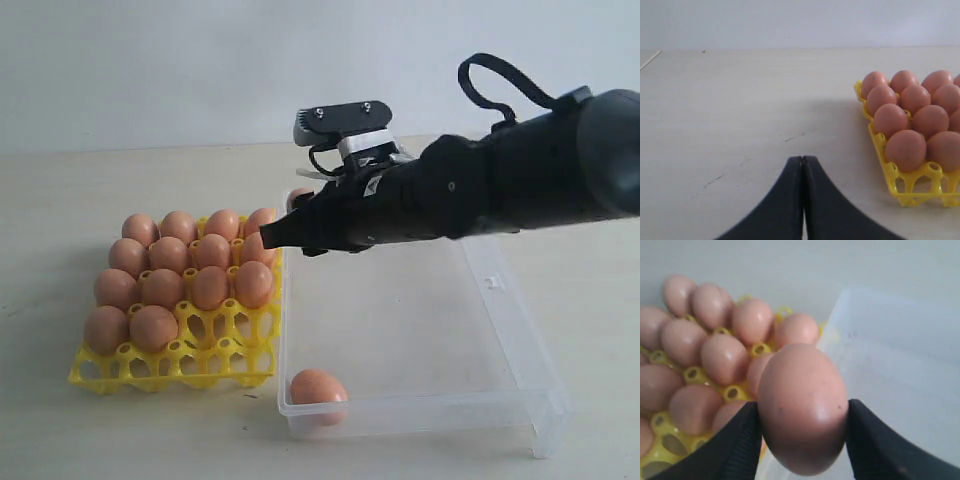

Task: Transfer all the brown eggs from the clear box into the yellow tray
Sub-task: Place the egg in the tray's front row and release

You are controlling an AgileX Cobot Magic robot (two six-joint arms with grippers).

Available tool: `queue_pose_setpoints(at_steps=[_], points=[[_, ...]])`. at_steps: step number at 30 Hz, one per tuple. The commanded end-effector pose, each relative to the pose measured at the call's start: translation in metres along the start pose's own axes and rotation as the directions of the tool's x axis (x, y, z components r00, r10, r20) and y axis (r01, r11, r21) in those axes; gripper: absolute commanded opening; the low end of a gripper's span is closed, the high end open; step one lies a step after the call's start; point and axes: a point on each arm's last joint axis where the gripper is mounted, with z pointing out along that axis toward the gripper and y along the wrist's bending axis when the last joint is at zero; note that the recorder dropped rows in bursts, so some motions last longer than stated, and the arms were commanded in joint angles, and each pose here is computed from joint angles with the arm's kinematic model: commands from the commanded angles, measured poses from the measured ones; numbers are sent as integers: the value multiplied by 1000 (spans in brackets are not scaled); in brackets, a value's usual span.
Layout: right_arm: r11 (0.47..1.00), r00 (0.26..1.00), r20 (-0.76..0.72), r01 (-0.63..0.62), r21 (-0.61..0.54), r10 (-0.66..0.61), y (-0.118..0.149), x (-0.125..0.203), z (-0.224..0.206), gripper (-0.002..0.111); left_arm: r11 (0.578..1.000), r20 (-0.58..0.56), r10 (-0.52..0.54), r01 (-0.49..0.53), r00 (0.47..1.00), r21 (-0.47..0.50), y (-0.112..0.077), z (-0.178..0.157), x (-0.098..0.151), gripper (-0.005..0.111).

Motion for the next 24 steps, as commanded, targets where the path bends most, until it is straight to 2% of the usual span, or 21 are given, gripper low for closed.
queue_pose_setpoints(at_steps=[1,5,8,15,24], points=[[991,978,189,101,-90,-83,29,9,-11,0,1000,22,-5,4,1000,10,-1,-1,-3,0],[956,964,257,134,-263,-64,54,20,-8,0,1000,22,-5,4,1000,10,-1,-1,-3,0],[926,962,267,149,-348,-55,61,29,1,0,1000,22,-5,4,1000,10,-1,-1,-3,0],[920,978,198,129,-371,-57,60,54,25,0,1000,22,-5,4,1000,10,-1,-1,-3,0],[919,989,147,36,-393,24,62,56,44,0,1000,22,-5,4,1000,10,-1,-1,-3,0]])
